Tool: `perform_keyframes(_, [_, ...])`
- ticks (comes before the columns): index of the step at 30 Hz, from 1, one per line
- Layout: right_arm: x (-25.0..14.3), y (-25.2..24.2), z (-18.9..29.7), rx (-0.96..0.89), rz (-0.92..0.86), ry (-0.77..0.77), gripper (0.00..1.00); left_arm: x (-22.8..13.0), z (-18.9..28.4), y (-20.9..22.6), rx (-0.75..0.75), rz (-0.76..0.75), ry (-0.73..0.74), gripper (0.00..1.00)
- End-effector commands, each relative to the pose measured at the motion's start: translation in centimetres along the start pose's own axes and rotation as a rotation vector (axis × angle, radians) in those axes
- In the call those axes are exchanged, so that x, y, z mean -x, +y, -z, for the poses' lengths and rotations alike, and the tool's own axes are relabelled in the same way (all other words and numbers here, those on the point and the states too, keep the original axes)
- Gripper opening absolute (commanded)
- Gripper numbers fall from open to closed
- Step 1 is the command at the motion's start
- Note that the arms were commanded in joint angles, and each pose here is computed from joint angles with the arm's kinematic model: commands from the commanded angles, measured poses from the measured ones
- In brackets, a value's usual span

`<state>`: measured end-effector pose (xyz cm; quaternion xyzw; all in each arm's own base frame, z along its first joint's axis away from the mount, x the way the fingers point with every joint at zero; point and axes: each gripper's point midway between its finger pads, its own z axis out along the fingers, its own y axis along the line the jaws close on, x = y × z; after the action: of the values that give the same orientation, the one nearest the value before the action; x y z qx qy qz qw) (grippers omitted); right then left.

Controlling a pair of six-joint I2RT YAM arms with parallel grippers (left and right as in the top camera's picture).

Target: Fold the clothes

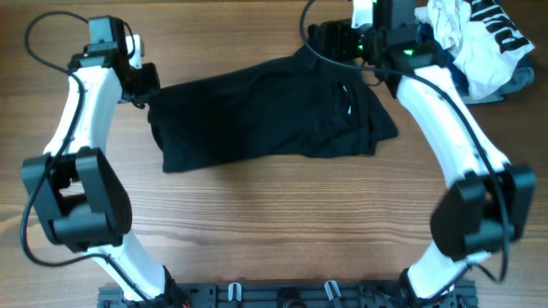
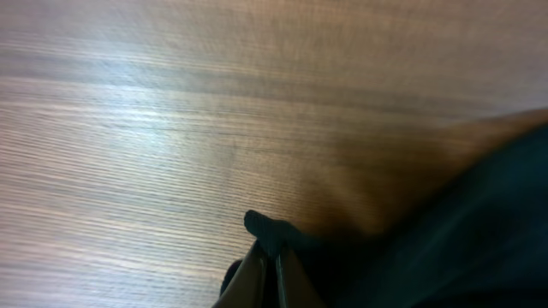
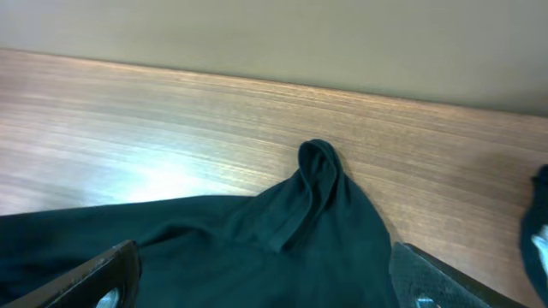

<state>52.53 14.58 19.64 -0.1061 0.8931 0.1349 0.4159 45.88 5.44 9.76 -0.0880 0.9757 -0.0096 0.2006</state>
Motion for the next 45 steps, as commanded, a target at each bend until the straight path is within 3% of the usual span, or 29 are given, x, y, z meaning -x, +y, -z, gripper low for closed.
perform_keyframes(1, [-3.6, -0.6, -6.1, 0.038, -0.030, 0.105, 0.93, 0.3, 1.0, -0.2, -0.004, 0.030, -0.008, 0.04])
perform_keyframes(6, [-4.7, -0.6, -10.6, 0.081, -0.129, 0.111, 0.82, 0.1, 1.0, -0.7, -0.017, 0.043, 0.000, 0.04])
perform_keyframes(12, [-5.3, -0.8, -12.7, 0.082, -0.245, 0.087, 0.48, 0.0, 1.0, -1.3, -0.022, 0.030, 0.001, 0.04])
perform_keyframes(22, [-9.3, -1.6, -15.8, 0.045, -0.311, 0.151, 0.45, 0.0, 1.0, -1.8, -0.026, 0.019, 0.001, 0.04])
perform_keyframes(40, [-11.2, -3.2, -17.6, -0.036, -0.305, 0.149, 0.47, -0.2, 1.0, -1.8, -0.025, 0.019, 0.009, 0.04])
perform_keyframes(43, [-11.2, -2.8, -17.7, -0.029, -0.301, 0.148, 0.43, -0.3, 1.0, -1.8, -0.024, 0.020, 0.014, 0.04])
perform_keyframes(45, [-10.9, -2.6, -17.8, -0.024, -0.295, 0.134, 0.29, -0.3, 1.0, -1.8, -0.024, 0.020, 0.014, 0.04])
